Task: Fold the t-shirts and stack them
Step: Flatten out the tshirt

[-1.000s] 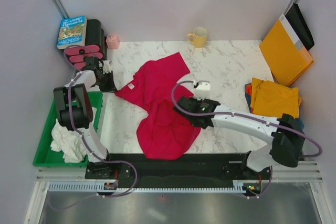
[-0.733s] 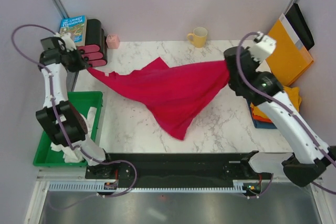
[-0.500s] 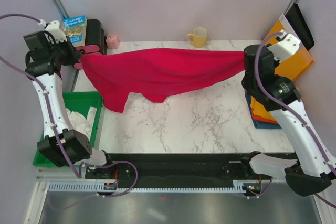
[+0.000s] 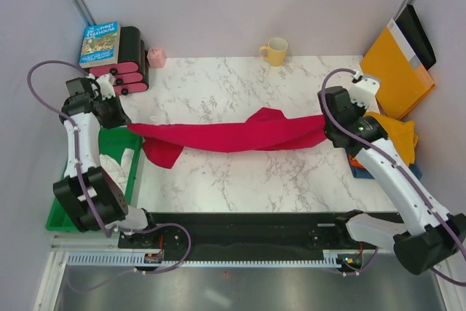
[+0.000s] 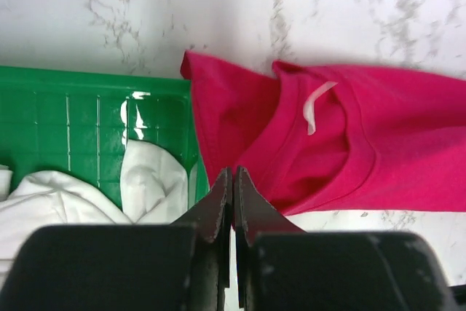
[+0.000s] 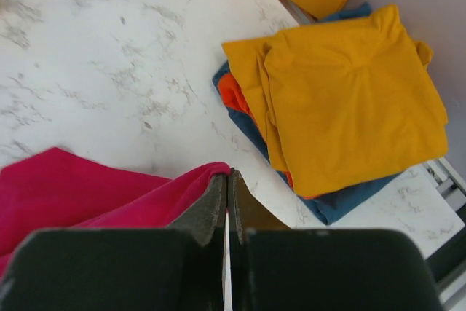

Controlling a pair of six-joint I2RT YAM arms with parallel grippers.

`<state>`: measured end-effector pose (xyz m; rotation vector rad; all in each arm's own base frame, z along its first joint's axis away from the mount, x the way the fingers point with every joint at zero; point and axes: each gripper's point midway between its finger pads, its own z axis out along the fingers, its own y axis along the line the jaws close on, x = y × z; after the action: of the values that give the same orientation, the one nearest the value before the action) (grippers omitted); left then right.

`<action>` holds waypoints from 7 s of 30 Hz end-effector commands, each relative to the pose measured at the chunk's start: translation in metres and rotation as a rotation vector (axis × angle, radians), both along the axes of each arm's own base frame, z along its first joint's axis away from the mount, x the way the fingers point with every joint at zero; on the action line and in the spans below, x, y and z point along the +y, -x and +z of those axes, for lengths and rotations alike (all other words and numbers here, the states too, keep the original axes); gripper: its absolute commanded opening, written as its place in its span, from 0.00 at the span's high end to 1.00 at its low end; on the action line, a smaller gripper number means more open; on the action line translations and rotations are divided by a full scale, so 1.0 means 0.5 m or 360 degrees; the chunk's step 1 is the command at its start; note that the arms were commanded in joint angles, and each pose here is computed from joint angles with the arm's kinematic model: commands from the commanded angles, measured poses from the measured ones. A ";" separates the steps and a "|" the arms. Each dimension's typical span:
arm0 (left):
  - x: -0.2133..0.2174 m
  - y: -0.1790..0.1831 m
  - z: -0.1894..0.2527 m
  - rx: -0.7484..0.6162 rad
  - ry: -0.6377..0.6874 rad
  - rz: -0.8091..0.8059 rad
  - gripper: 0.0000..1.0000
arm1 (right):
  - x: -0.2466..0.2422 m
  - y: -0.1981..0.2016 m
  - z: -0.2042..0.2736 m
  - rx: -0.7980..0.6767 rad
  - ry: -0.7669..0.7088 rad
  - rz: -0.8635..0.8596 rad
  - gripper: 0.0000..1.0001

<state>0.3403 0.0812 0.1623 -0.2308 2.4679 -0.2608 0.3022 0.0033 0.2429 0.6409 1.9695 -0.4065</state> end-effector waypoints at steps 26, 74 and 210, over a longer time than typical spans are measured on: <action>-0.030 -0.150 0.233 -0.0631 0.0038 -0.0133 0.98 | -0.044 -0.170 0.181 -0.0296 0.0141 -0.0031 1.00; -0.069 0.037 -0.245 0.0472 -0.0214 -0.0346 0.47 | 0.339 0.045 -0.183 0.0142 -0.0176 0.0722 0.05; -0.229 0.045 -0.184 0.0218 -0.0186 -0.0547 0.98 | 0.200 0.083 -0.471 0.0594 -0.0212 0.0216 0.75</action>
<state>0.3136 -0.0290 0.0647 0.2368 2.6645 -0.2211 0.2646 0.1049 0.0185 0.5292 2.3681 -0.3238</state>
